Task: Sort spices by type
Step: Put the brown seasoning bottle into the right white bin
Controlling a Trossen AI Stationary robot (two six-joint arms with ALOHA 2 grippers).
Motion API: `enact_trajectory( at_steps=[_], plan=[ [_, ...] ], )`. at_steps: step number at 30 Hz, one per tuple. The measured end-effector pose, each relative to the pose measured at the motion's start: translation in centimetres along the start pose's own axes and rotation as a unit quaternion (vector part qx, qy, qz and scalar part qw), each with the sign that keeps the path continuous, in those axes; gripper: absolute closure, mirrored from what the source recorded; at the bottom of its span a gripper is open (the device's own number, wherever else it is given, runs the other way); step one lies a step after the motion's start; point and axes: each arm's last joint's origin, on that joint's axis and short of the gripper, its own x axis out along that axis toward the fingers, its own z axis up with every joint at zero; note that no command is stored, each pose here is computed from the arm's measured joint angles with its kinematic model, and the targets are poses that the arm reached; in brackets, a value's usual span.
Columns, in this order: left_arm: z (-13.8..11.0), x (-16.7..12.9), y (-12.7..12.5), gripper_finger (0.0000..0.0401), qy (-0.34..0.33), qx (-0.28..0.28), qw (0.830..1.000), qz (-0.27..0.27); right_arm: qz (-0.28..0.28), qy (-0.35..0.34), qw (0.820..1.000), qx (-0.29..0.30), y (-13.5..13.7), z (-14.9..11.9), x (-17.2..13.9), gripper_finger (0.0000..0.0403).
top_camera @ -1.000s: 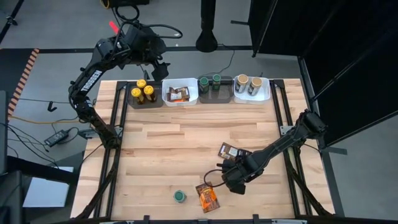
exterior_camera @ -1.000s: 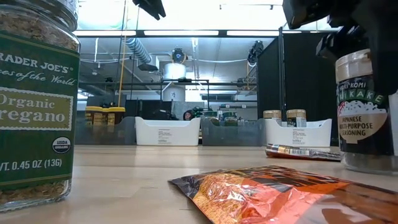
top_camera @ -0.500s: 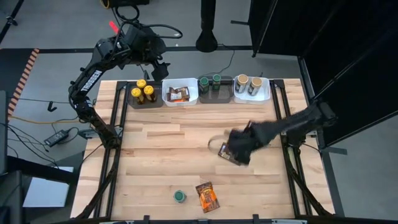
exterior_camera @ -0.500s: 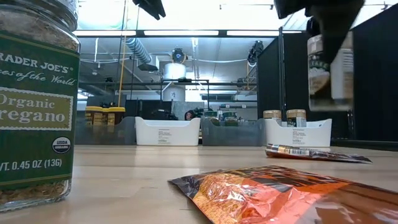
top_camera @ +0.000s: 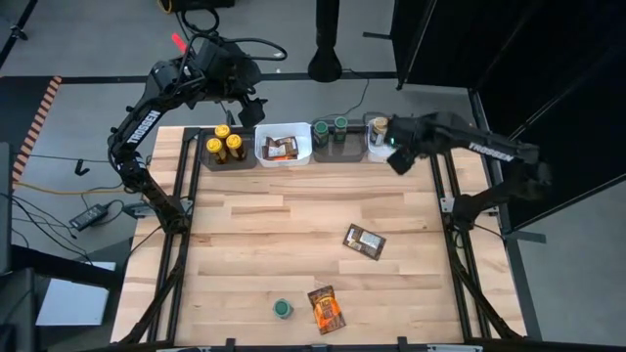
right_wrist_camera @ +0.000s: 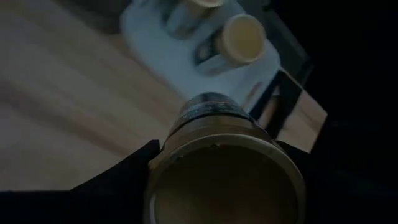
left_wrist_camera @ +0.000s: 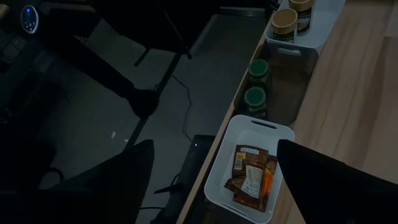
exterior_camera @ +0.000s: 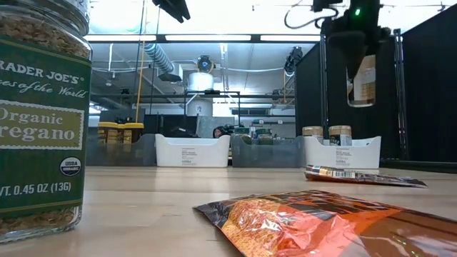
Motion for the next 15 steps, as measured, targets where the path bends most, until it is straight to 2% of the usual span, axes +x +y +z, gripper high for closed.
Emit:
enact_trajectory(
  at_steps=[4,9,15],
  plan=[
    [0.0,0.0,0.0,0.0055,0.000,0.000,1.000,0.000,-0.011,0.007,1.000,0.000,-1.4,1.8,1.8,0.0121],
    [0.0,0.0,0.0,0.0055,0.002,0.000,1.000,0.002,-0.012,-0.014,1.000,-0.012,-1.4,3.9,4.0,0.0121],
    [-0.2,0.0,0.0,0.0055,0.009,0.002,1.000,0.005,-0.012,-0.050,0.999,0.006,-1.0,3.8,5.9,0.0121]
  ],
)
